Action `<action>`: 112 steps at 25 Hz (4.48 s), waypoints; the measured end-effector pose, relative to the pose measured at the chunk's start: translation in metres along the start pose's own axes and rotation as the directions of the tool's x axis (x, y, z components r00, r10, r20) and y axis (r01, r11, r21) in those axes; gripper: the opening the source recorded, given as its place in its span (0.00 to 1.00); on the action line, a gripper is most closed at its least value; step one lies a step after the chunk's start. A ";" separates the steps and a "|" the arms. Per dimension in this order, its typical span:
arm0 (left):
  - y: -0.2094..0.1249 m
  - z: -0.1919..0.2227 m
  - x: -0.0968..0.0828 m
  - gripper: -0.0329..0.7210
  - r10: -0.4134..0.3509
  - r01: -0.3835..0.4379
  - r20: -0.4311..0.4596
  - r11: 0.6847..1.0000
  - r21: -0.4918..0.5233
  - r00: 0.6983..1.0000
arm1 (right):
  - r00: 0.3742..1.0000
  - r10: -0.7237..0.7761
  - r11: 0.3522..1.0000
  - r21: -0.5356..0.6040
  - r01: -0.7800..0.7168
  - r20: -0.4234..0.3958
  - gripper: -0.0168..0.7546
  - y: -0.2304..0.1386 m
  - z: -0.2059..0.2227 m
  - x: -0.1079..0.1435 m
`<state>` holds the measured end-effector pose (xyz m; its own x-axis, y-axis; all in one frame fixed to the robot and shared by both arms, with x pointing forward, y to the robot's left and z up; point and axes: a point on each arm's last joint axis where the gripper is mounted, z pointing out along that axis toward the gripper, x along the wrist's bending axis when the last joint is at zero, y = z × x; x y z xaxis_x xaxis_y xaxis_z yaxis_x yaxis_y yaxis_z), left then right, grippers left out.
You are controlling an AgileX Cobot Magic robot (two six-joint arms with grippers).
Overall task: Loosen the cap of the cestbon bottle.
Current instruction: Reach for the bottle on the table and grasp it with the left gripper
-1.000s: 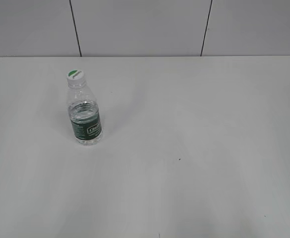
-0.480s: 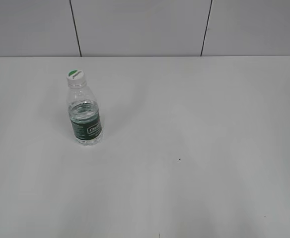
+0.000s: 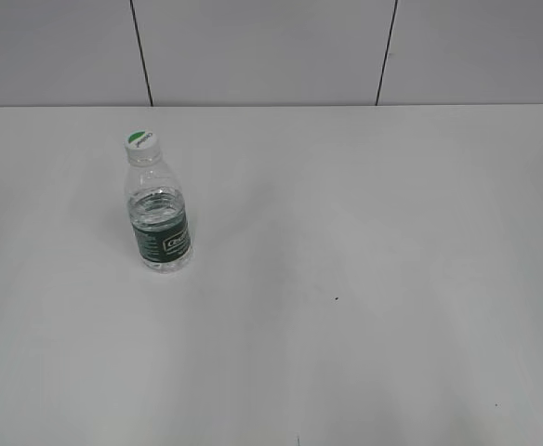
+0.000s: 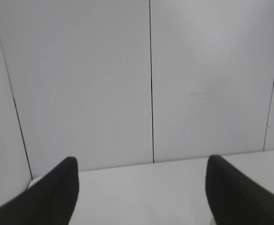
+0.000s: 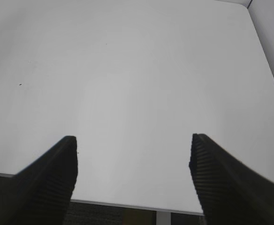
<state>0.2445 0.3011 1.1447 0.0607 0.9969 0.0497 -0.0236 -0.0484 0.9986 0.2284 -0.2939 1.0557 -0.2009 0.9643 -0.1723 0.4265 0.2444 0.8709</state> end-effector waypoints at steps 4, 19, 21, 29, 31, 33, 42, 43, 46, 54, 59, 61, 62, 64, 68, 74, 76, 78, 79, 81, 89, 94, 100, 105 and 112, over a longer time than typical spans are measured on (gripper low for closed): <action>0.012 0.036 0.000 0.71 0.035 -0.035 0.004 0.999 -0.021 0.999 | 1.000 0.000 1.000 0.000 0.000 0.000 0.76 0.000 0.000 0.000; -0.048 0.193 -0.033 0.65 0.057 -0.131 0.239 0.943 0.304 0.969 | 1.000 0.000 1.000 0.000 0.000 0.000 0.76 0.000 0.000 0.000; -0.055 0.202 -0.042 0.65 0.071 -0.141 0.247 0.950 0.279 0.967 | 1.000 0.000 1.000 0.000 0.000 0.000 0.76 0.000 0.000 0.000; -0.105 0.205 -0.082 0.65 0.124 -0.194 0.296 0.956 0.221 0.947 | 1.000 0.000 1.000 0.000 0.000 0.000 0.76 0.000 0.000 0.000; -0.114 0.200 -0.083 0.65 0.109 -0.168 0.276 0.965 0.202 0.955 | 1.000 0.000 1.000 0.000 0.000 0.000 0.76 0.000 0.000 0.000; -0.123 0.194 -0.083 0.65 0.082 -0.133 0.260 0.974 0.185 0.962 | 1.000 0.000 1.000 0.000 0.000 0.000 0.76 0.000 0.000 0.000; -0.178 0.164 -0.081 0.65 -0.003 -0.044 0.324 0.989 0.138 0.946 | 1.000 0.000 1.000 0.000 0.000 0.000 0.76 0.000 0.000 0.000; -0.183 0.165 -0.083 0.65 0.004 -0.057 0.337 0.987 0.147 0.941 | 1.000 0.000 1.000 0.000 0.000 0.000 0.76 0.000 0.000 0.000; -0.197 0.170 -0.091 0.65 0.038 -0.093 0.378 0.987 0.128 0.925 | 1.000 0.000 1.000 0.000 0.000 0.000 0.76 0.000 0.000 0.000; -0.261 0.184 -0.104 0.65 0.000 -0.139 0.400 0.938 0.318 0.917 | 1.000 0.000 1.000 0.000 0.000 0.000 0.76 0.000 0.000 0.000; -0.276 0.197 -0.113 0.65 -0.016 -0.143 0.411 0.924 0.354 0.911 | 1.000 0.000 1.000 0.000 0.000 0.000 0.76 0.000 0.000 0.000; -0.273 0.205 -0.117 0.65 -0.019 -0.130 0.413 0.935 0.331 0.911 | 1.000 0.000 1.000 0.000 0.000 0.000 0.76 0.000 0.000 0.000; -0.272 0.209 -0.119 0.65 -0.020 -0.125 0.414 0.939 0.319 0.910 | 1.000 0.000 1.000 0.000 0.000 0.000 0.76 0.000 0.000 0.000; -0.272 0.215 -0.121 0.65 -0.020 -0.118 0.415 0.946 0.303 0.910 | 1.000 0.000 1.000 0.000 0.000 0.000 0.76 0.000 0.000 0.000; -0.277 0.222 -0.124 0.72 -0.027 -0.112 0.413 0.945 0.309 0.910 | 1.000 0.000 1.000 0.000 0.000 0.000 0.76 0.000 0.000 0.000; -0.286 0.227 -0.128 0.81 -0.054 -0.094 0.406 0.937 0.337 0.912 | 1.000 0.000 1.000 0.000 0.000 0.000 0.76 0.000 0.000 0.000; -0.288 0.231 -0.130 0.81 -0.060 -0.087 0.404 0.938 0.335 0.913 | 1.000 0.000 1.000 0.000 0.000 0.000 0.76 0.000 0.000 0.000; -0.291 0.237 -0.132 0.81 -0.061 -0.085 0.404 0.939 0.333 0.913 | 1.000 0.000 1.000 0.000 0.000 0.000 0.76 0.000 0.000 0.000; -0.293 0.239 -0.134 0.81 -0.061 -0.085 0.404 0.939 0.334 0.913 | 1.000 0.000 1.000 0.000 0.000 0.000 0.76 0.000 0.000 0.000; -0.297 0.243 -0.136 0.81 -0.061 -0.085 0.403 0.939 0.335 0.913 | 1.000 0.000 1.000 0.000 0.000 0.000 0.76 0.000 0.000 0.000; -0.311 0.256 -0.140 0.81 -0.062 -0.077 0.370 0.934 0.348 0.927 | 1.000 0.000 1.000 0.000 0.000 0.000 0.76 0.000 0.000 0.000; -0.311 0.259 -0.139 0.81 -0.065 -0.066 0.355 0.936 0.344 0.933 | 1.000 0.000 1.000 0.000 0.000 0.000 0.76 0.000 0.000 0.000; -0.308 0.266 -0.142 0.81 -0.068 -0.055 0.355 0.945 0.324 0.932 | 1.000 0.000 1.000 0.000 0.000 0.000 0.76 0.000 0.000 0.000; -0.308 0.266 -0.142 0.81 -0.068 -0.053 0.352 0.945 0.322 0.934 | 1.000 0.000 1.000 0.000 0.000 0.000 0.76 0.000 0.000 0.000; -0.308 0.267 -0.140 0.81 -0.069 -0.043 0.325 0.945 0.325 0.943 | 1.000 0.000 1.000 0.000 0.000 0.000 0.76 0.000 0.000 0.000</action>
<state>0.5101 0.1599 0.8354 0.3830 0.9236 -0.0155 0.2994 -0.1083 0.9479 0.2284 -0.2939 1.0557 -0.2009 0.9643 -0.1723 0.4265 0.2444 0.8709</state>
